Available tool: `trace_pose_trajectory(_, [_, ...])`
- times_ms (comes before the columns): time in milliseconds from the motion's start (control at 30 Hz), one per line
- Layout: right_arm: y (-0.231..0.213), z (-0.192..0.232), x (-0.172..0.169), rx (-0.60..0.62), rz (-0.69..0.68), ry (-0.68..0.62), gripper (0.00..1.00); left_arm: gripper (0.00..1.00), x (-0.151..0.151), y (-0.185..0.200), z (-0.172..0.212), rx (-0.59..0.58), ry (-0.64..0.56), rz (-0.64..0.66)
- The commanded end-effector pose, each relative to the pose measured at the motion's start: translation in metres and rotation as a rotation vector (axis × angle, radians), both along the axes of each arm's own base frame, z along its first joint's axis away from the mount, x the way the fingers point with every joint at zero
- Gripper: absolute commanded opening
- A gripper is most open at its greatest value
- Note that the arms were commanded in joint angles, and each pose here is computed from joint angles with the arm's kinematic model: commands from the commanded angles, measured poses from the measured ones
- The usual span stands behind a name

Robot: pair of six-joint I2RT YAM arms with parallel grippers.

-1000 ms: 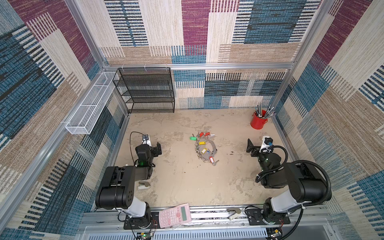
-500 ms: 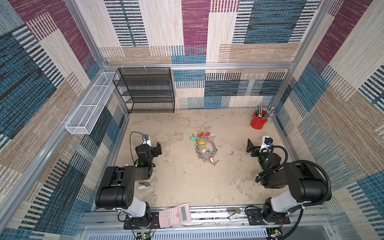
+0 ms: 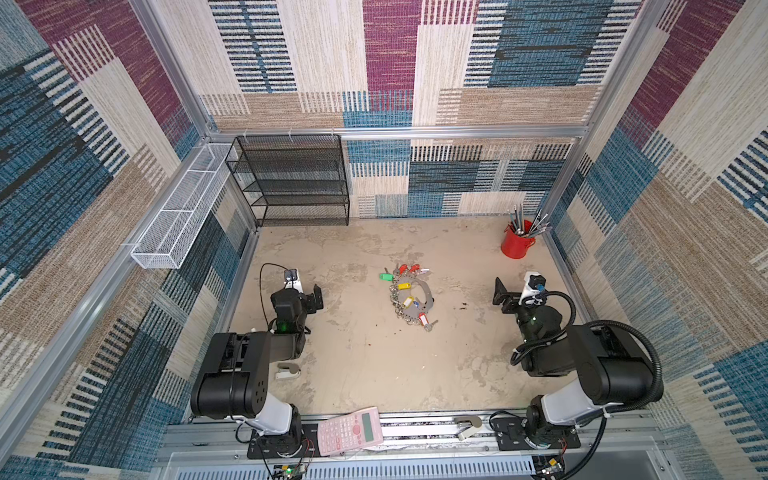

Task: Put the keys on the keyring

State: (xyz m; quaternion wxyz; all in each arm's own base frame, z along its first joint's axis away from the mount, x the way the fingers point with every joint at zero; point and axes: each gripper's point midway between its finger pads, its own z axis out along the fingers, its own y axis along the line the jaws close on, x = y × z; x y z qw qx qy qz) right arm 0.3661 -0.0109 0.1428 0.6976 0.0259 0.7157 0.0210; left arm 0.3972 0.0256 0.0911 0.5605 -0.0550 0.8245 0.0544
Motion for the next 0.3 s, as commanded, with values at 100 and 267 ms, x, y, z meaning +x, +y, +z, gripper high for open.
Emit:
trace_pose_trajectory(100, [0.0016, 0.0100, 0.0000, -0.006, 0.007, -0.040, 1.00, 1.00, 0.0036, 0.0000, 0.0041, 0.015, -0.011, -0.009])
trace_pose_trajectory(267, [0.0012, 0.0103, 0.0001, -0.006, 0.006, -0.041, 1.00, 1.00, 0.0028, 0.0001, 0.0051, 0.015, -0.016, -0.008])
